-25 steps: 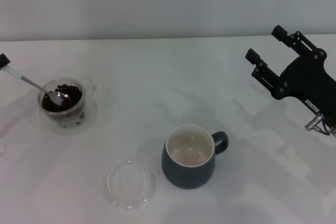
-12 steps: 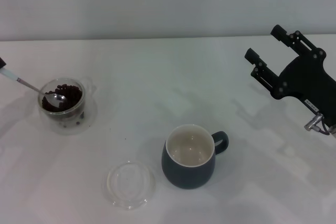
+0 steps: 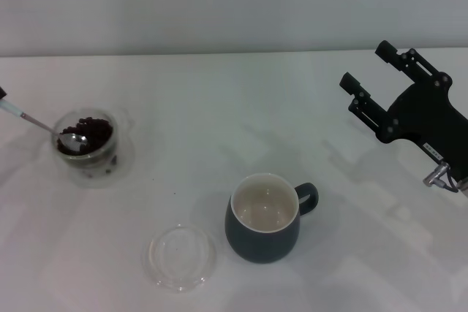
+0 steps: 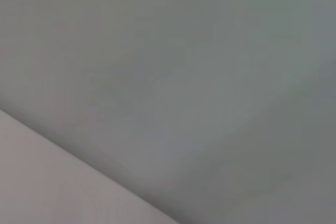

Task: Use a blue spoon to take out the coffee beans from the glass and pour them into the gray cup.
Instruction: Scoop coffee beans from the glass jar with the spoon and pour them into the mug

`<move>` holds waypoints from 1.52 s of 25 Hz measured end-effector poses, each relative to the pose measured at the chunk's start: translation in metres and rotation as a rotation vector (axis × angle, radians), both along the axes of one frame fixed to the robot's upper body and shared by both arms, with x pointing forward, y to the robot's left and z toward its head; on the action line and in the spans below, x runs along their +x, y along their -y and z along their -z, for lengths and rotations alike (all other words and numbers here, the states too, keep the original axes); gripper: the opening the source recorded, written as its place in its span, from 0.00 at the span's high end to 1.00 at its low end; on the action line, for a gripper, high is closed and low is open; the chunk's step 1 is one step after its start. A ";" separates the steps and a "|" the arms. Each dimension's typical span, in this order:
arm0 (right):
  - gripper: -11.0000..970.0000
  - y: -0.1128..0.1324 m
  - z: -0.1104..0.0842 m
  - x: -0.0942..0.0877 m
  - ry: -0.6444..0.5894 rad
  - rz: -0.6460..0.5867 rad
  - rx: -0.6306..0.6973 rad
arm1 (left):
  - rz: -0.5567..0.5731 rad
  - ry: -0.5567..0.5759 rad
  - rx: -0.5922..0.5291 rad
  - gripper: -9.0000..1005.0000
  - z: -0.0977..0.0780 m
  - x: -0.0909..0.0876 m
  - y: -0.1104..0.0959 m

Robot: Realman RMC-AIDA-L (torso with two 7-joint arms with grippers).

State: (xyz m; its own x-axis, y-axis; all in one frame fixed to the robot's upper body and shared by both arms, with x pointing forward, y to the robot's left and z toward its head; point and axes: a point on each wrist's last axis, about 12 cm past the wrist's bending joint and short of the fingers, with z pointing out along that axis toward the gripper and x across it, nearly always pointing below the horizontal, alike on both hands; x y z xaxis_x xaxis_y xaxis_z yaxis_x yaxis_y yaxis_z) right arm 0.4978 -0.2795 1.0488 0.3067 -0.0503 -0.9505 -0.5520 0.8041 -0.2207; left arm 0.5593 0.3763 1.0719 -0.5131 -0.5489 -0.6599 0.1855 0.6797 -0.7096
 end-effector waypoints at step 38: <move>0.29 -0.002 0.004 0.014 -0.053 0.045 -0.042 | -0.071 -0.123 -0.175 0.86 0.016 0.003 0.013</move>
State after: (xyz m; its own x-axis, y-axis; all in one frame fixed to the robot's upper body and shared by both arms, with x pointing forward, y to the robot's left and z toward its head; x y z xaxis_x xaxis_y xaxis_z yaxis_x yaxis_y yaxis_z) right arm 0.5122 -0.2779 1.0451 0.2522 -0.1029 -0.9622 -0.5272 0.8192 -0.2258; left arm 0.5620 0.3631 1.0561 -0.5396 -0.6872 -0.4863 0.0459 0.5528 -0.8321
